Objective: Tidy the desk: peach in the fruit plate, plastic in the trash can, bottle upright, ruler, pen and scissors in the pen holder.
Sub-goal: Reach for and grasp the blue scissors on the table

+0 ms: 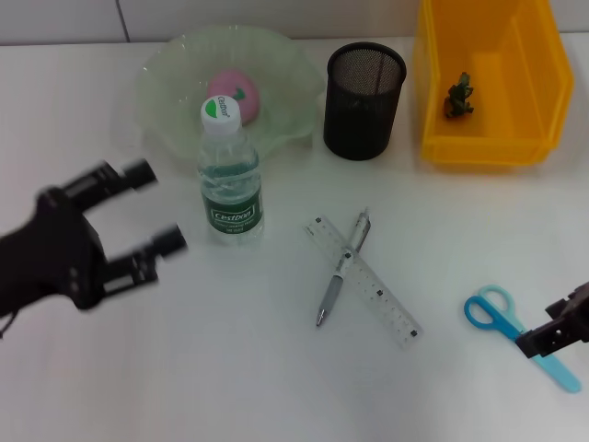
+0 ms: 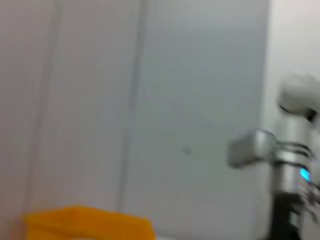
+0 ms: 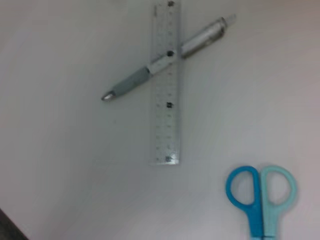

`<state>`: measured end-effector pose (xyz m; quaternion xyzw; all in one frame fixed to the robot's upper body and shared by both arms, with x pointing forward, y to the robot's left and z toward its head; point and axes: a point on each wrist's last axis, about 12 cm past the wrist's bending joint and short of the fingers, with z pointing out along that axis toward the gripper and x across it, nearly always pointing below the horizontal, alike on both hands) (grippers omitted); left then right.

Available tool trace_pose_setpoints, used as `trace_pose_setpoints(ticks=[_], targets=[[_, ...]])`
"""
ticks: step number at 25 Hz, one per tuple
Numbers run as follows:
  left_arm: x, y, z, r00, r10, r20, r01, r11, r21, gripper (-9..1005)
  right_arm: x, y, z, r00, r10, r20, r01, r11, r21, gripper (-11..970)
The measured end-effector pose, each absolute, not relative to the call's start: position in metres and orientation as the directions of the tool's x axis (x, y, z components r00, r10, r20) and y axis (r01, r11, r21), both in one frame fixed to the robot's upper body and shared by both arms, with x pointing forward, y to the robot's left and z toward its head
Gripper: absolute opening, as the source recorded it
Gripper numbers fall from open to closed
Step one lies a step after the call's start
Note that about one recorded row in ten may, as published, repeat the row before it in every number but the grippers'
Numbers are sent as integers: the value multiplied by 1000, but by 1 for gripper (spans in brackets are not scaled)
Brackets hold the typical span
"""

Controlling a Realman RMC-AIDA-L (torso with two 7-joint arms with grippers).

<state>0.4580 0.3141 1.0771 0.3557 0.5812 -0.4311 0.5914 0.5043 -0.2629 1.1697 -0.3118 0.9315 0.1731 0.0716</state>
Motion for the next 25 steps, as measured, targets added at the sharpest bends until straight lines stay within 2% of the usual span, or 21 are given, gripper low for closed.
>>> trace_pose_setpoints(ticks=[3,8,13,25], targets=[[462,306,1073,-110,3,-994,953,283,-105,715,506,-263,1167,-800,-559,-219,-600,762,244,677],[470,296,1066,-183,100,-978,959,235,-155,715,507,-259,1160,-805,-552,-218,-592,773,229,678],[473,291,1061,-222,161,-962,958,221,-184,714,509,-261,1150,-817,-530,-225,-573,787,227,677],[478,288,1057,-233,184,-955,953,239,-187,712,509,-256,1132,-806,-552,-216,-588,791,172,667]])
